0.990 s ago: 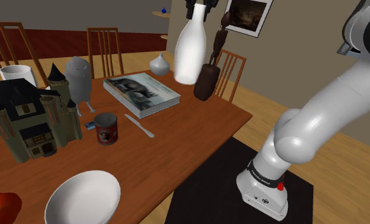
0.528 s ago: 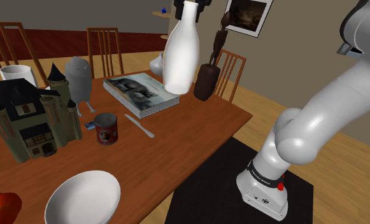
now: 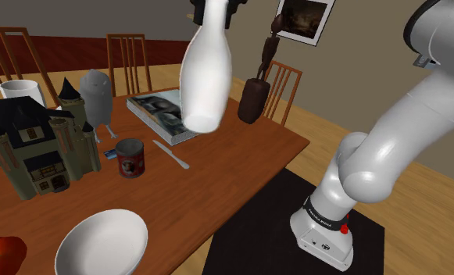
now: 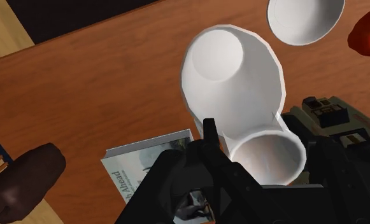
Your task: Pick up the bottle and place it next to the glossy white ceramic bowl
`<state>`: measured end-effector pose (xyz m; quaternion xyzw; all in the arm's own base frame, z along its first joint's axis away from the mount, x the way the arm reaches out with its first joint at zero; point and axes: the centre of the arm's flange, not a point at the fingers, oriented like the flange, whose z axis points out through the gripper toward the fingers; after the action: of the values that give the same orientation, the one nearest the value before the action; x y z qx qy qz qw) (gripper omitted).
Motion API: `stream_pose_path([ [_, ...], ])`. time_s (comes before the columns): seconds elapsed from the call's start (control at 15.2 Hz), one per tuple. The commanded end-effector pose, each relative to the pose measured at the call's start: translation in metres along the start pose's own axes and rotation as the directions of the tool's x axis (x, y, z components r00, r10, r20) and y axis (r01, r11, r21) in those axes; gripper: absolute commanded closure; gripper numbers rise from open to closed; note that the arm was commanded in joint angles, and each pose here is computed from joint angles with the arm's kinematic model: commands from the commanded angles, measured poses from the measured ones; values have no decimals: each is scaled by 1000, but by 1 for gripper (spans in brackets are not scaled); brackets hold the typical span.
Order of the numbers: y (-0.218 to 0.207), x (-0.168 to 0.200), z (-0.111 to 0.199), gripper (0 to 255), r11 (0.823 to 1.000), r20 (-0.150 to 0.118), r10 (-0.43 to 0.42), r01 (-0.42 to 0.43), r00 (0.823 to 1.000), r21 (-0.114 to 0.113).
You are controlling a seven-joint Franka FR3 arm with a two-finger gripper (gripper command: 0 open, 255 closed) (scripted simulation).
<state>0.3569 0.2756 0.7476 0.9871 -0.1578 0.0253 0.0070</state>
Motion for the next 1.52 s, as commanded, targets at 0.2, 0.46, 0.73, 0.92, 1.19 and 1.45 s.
stream_pose_path([
  [0.2, -9, -5, 24, 255, 1000, 0, 2, -2, 1000, 1],
  [0.46, -9, -7, 45, 255, 1000, 0, 2, -2, 1000, 1],
  [0.73, -9, -8, 66, 255, 1000, 0, 2, -2, 1000, 1],
  [0.92, -9, -8, 82, 255, 1000, 0, 2, -2, 1000, 1],
  [1.19, -9, -10, 103, 255, 1000, 0, 2, -2, 1000, 1],
  [1.45, -10, -11, 124, 255, 1000, 0, 2, -2, 1000, 1],
])
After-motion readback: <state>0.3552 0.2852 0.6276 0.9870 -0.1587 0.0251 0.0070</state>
